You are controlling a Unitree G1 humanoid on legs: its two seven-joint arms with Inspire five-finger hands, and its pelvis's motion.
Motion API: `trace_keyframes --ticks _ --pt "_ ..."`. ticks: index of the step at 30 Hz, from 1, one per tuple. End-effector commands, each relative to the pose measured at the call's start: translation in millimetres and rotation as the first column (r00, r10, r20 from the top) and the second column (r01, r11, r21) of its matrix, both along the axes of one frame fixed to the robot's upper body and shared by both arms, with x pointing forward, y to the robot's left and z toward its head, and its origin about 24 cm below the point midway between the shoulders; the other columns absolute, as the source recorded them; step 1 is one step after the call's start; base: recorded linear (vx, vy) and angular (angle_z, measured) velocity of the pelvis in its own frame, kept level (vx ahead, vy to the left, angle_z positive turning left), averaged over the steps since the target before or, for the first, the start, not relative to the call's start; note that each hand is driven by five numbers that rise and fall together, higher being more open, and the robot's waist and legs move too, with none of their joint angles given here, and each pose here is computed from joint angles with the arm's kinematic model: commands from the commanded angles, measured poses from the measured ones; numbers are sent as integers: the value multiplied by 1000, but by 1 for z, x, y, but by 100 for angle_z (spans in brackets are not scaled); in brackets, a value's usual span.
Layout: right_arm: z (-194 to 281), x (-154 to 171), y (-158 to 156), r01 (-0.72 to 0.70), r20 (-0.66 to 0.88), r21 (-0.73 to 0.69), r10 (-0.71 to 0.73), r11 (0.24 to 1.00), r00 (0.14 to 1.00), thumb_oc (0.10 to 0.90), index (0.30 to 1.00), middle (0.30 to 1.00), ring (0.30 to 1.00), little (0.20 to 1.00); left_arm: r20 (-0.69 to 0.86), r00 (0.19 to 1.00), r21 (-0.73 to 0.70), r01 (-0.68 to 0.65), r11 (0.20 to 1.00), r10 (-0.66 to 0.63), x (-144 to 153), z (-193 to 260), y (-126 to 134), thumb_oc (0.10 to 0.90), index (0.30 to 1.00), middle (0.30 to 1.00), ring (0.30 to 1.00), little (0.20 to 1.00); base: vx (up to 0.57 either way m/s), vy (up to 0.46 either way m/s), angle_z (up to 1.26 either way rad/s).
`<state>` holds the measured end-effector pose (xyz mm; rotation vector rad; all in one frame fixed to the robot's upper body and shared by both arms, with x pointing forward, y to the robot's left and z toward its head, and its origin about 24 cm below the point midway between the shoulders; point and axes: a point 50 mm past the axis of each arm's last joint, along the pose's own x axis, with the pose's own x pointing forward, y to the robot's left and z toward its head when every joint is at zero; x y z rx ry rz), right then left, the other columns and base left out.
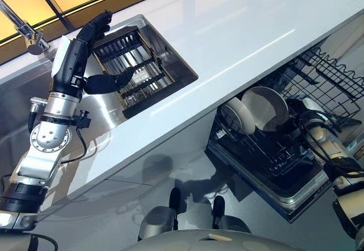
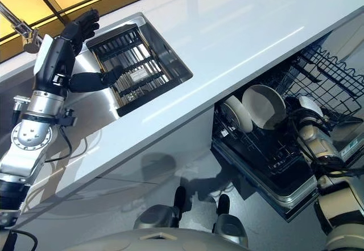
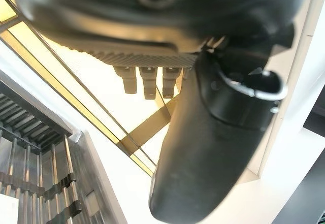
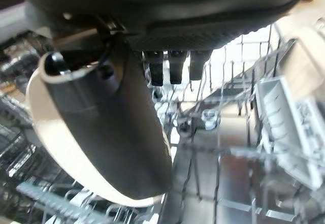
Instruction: Pick up plates and place into dishwasher.
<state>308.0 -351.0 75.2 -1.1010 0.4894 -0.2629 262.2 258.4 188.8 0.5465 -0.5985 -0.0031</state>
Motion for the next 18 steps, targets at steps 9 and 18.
trace_keyframes --ticks 9,18 --pt "92 -6 -29 104 324 -342 13 934 946 800 900 900 900 900 228 974 -9 -9 1000 11 -22 44 14 800 900 900 900 900 7 2 -5" --pt "74 -24 -47 200 383 -107 -145 974 912 800 900 900 900 900 227 974 -14 -8 1000 11 -25 43 17 800 900 900 900 900 -1 1 -3"
